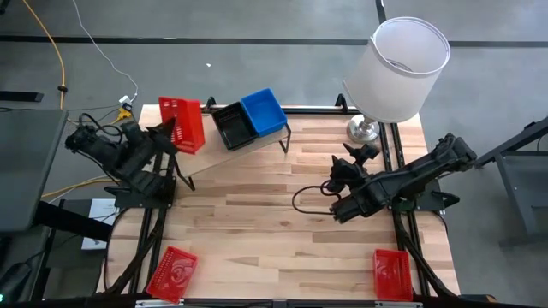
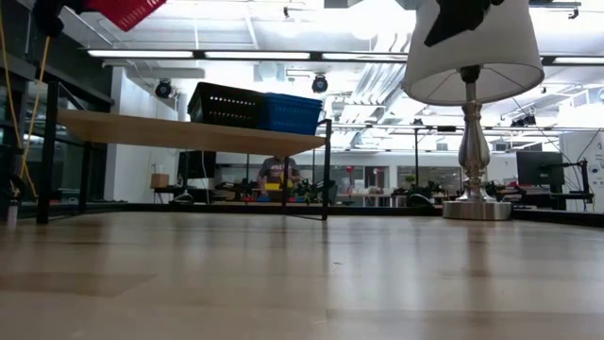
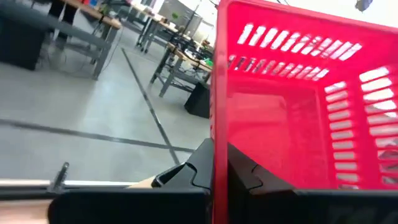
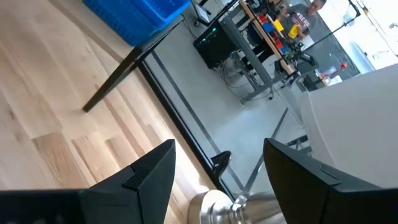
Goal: Stack baskets on shelf by color
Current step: Put the top right red bin on the shelf
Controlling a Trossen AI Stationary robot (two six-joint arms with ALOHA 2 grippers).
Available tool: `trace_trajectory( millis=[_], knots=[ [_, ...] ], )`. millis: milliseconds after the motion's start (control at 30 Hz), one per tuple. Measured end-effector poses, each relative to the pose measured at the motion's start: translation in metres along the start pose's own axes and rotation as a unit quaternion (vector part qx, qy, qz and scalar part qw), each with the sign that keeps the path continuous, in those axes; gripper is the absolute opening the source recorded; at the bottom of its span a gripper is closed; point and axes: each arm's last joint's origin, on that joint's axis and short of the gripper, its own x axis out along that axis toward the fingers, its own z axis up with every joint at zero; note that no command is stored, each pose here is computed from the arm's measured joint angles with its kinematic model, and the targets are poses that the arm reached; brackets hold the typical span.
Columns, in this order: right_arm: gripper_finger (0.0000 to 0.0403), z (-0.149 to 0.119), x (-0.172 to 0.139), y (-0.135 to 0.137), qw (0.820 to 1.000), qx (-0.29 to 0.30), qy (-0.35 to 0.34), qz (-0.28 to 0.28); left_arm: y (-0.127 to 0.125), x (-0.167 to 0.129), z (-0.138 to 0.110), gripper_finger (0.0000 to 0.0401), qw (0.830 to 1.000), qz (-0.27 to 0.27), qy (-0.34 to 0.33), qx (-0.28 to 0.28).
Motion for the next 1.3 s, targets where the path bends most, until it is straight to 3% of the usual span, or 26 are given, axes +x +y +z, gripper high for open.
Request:
trace_trajectory(
  millis=[167, 467, 600, 733, 833, 1000, 1133, 1200, 1300],
  knots=[
    [0.0231, 0.003, 0.001, -0.004, 0.999, 0.033, -0.002, -0.001, -0.011, -0.001, -0.024, 0.0000, 0.999, -0.008, 0.003, 0.040],
    [0.0231, 0.005, 0.001, -0.004, 0.999, 0.043, 0.000, 0.004, -0.029, -0.002, -0.053, 0.0000, 1.000, -0.011, 0.005, 0.010],
    [0.0231, 0.005, 0.001, -0.004, 1.000, 0.028, -0.008, -0.002, -0.051, -0.009, -0.069, 0.0000, 0.996, -0.080, 0.033, 0.010],
    [0.0231, 0.006, 0.003, -0.005, 0.999, 0.029, -0.011, -0.010, -0.097, -0.016, -0.064, 0.0000, 0.988, -0.141, 0.054, 0.027],
    [0.0231, 0.007, 0.007, -0.006, 0.999, 0.033, -0.006, -0.015, -0.145, -0.022, -0.054, 0.0000, 0.979, -0.171, 0.054, 0.093],
    [0.0231, 0.008, 0.012, -0.007, 0.999, 0.042, 0.004, -0.019, -0.223, -0.021, -0.024, 0.0000, 0.956, -0.177, 0.051, 0.227],
    [0.0231, 0.008, 0.013, -0.007, 0.999, 0.042, 0.013, -0.014, -0.255, 0.009, 0.003, 0.0000, 0.933, -0.208, 0.147, 0.252],
    [0.0231, 0.008, 0.013, -0.007, 0.999, 0.041, 0.014, -0.013, -0.252, 0.033, 0.009, 0.0000, 0.921, -0.169, 0.244, 0.254],
    [0.0231, 0.008, 0.013, -0.007, 0.999, 0.041, 0.014, -0.013, -0.232, 0.060, 0.006, 0.0000, 0.888, -0.023, 0.350, 0.297]
  ],
)
